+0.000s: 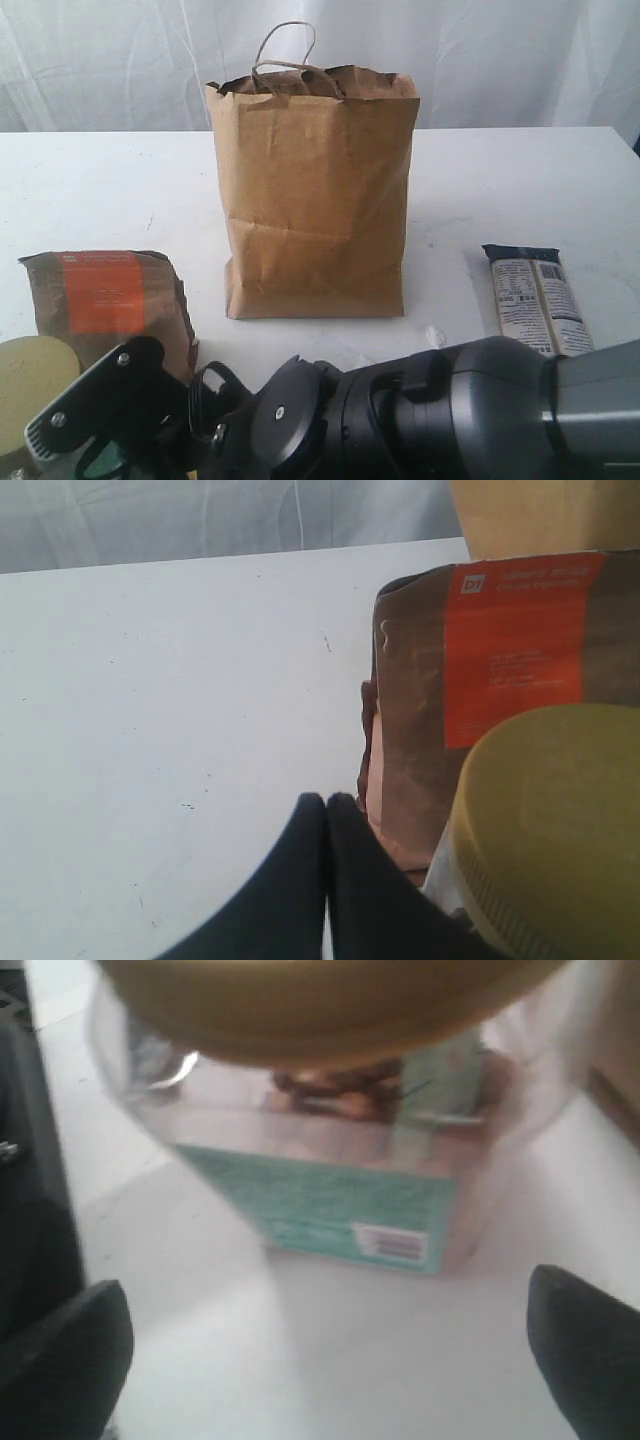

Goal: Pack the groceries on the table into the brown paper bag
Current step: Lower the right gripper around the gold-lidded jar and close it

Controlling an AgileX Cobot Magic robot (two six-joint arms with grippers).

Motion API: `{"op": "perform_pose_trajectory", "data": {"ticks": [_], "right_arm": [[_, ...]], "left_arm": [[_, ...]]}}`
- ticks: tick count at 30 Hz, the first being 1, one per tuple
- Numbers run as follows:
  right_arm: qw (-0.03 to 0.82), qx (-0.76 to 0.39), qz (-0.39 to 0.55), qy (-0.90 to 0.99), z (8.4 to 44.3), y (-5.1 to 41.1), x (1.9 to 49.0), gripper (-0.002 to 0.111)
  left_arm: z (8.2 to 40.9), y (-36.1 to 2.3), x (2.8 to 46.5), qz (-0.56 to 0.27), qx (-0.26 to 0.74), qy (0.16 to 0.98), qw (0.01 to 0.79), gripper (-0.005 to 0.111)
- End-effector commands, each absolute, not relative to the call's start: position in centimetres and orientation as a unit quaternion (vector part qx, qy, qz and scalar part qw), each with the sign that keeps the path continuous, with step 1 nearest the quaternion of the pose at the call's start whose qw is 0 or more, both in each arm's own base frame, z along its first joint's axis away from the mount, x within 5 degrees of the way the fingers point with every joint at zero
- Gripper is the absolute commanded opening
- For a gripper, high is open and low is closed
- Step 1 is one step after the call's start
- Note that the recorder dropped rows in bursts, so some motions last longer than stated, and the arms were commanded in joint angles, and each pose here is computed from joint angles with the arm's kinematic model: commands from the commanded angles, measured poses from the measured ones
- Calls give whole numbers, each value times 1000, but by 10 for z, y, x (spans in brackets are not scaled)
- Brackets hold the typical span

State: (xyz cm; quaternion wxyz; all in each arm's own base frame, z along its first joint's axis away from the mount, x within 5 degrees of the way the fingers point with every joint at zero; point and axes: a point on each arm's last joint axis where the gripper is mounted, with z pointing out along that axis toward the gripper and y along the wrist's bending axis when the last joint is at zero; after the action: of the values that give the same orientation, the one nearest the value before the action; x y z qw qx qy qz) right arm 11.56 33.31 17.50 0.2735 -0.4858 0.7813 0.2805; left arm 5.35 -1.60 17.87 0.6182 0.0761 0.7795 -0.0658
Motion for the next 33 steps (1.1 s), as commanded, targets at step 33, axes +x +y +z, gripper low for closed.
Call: {"op": "perform_pose_trajectory", "data": {"ticks": [33], "right_arm": [[318, -435, 284, 793, 178, 380, 139, 105]], "left_arm": [[176, -17, 53, -74, 80, 786, 609, 0]]}}
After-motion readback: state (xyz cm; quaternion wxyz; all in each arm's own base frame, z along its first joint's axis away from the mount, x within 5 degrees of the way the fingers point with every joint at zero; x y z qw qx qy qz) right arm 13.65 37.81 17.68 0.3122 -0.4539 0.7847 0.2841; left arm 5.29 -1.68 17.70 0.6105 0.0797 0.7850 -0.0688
